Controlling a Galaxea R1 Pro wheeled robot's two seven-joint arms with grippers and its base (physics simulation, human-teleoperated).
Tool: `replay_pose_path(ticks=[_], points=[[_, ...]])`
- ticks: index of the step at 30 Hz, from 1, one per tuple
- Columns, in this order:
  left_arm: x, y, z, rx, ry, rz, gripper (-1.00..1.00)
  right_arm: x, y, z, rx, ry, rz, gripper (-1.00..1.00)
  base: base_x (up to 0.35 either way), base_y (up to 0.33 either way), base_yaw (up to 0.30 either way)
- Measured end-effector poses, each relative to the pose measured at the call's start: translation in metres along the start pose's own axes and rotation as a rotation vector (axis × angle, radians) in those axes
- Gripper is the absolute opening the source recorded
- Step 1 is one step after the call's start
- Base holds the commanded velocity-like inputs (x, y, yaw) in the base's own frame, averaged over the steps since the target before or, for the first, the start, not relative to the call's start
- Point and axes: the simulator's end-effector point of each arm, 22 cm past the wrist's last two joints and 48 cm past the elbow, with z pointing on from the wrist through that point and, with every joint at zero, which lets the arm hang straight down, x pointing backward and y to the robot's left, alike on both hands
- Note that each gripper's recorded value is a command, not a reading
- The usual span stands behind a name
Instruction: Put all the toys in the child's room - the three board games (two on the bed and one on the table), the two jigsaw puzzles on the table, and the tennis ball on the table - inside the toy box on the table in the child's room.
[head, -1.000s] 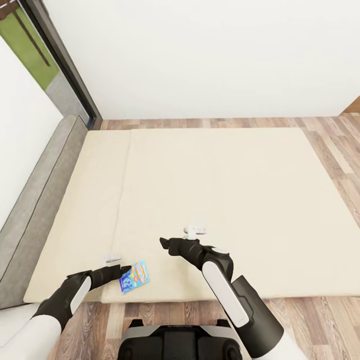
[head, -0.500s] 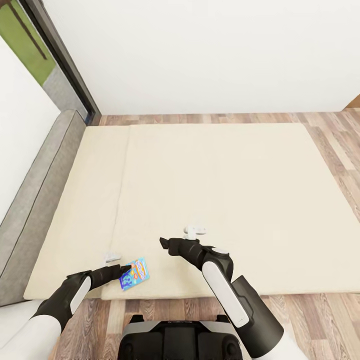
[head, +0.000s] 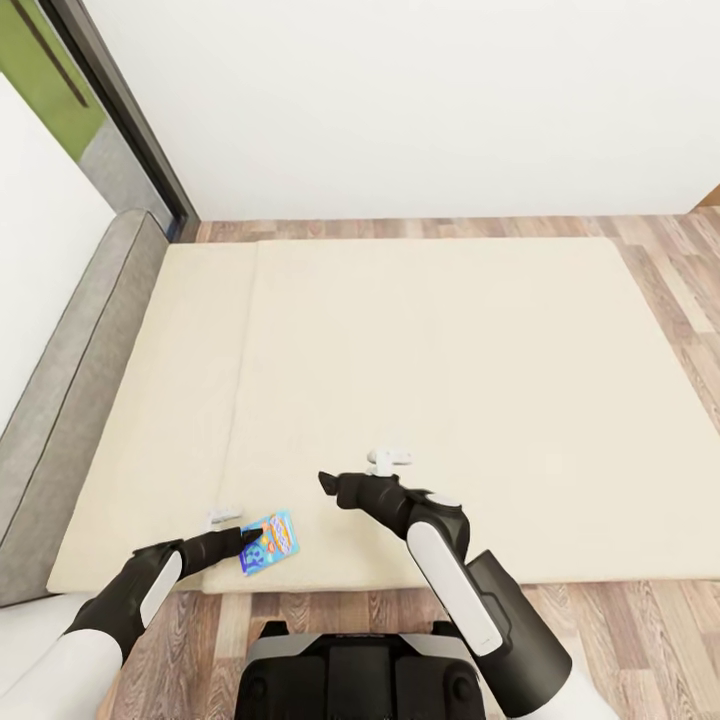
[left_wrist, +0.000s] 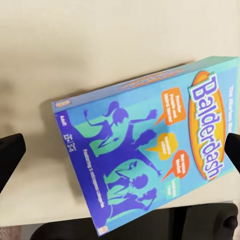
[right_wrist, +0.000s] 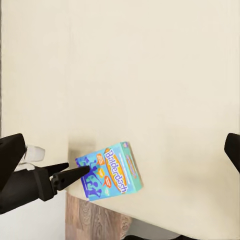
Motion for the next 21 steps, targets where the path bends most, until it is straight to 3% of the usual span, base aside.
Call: replay_pose_path(ticks=[6, 16, 19, 21], points=[[0.0, -0.001, 0.001, 0.005, -0.001, 0.001, 1.0, -0.001, 0.027, -0.006, -0.118, -0.007, -0.01, 1.0, 0.0, 0.0, 0.0], [-0.002, 0.0, 0.0, 0.007, -0.005, 0.002, 1.0, 0.009, 0.097, -0.03, -0.455, -0.001, 0.009, 1.0, 0.0, 0.0, 0.0], [-0.003, 0.0, 0.0, 0.007, -0.006, 0.003, 1.0, 0.009, 0.11, -0.037, -0.529, -0.004, 0.008, 1.0, 0.0, 0.0, 0.0], [-0.003, 0.0, 0.0, 0.007, -0.006, 0.003, 1.0, 0.01, 0.112, -0.038, -0.537, -0.004, 0.007, 1.0, 0.0, 0.0, 0.0]])
